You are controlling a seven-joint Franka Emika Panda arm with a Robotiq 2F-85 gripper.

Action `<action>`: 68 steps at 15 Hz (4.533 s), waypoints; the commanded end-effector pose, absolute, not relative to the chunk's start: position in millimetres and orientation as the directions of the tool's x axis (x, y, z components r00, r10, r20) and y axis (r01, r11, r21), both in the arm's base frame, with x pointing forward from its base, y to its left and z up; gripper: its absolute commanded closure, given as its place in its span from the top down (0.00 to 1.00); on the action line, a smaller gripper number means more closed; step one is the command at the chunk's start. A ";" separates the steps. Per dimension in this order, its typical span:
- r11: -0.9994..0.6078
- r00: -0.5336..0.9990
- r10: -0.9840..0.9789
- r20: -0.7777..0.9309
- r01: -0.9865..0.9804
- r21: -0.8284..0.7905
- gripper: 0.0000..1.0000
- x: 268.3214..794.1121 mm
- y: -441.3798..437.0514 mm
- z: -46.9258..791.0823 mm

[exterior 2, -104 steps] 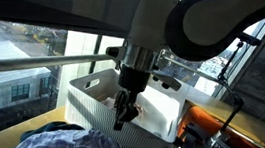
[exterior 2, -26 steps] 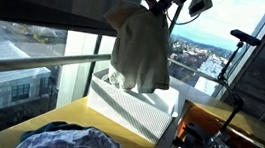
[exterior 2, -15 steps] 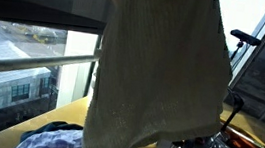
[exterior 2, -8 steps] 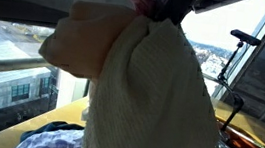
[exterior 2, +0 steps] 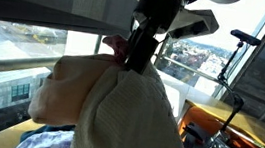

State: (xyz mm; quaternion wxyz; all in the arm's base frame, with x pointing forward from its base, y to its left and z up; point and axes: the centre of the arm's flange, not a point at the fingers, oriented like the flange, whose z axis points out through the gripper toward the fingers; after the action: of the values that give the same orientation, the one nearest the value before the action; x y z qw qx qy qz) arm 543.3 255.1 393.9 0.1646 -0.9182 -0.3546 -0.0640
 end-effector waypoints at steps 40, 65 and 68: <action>-0.544 0.496 0.820 0.288 0.831 0.118 1.00 567.6 -17.4 368.2; -0.084 0.084 0.996 -0.012 0.996 -0.007 1.00 723.4 47.2 161.9; -0.099 0.097 0.995 -0.025 0.993 -0.064 1.00 718.1 39.1 152.7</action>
State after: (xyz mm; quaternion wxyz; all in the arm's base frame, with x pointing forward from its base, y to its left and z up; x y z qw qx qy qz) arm 705.6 46.3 159.2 0.0048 -0.7443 -0.6678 0.0098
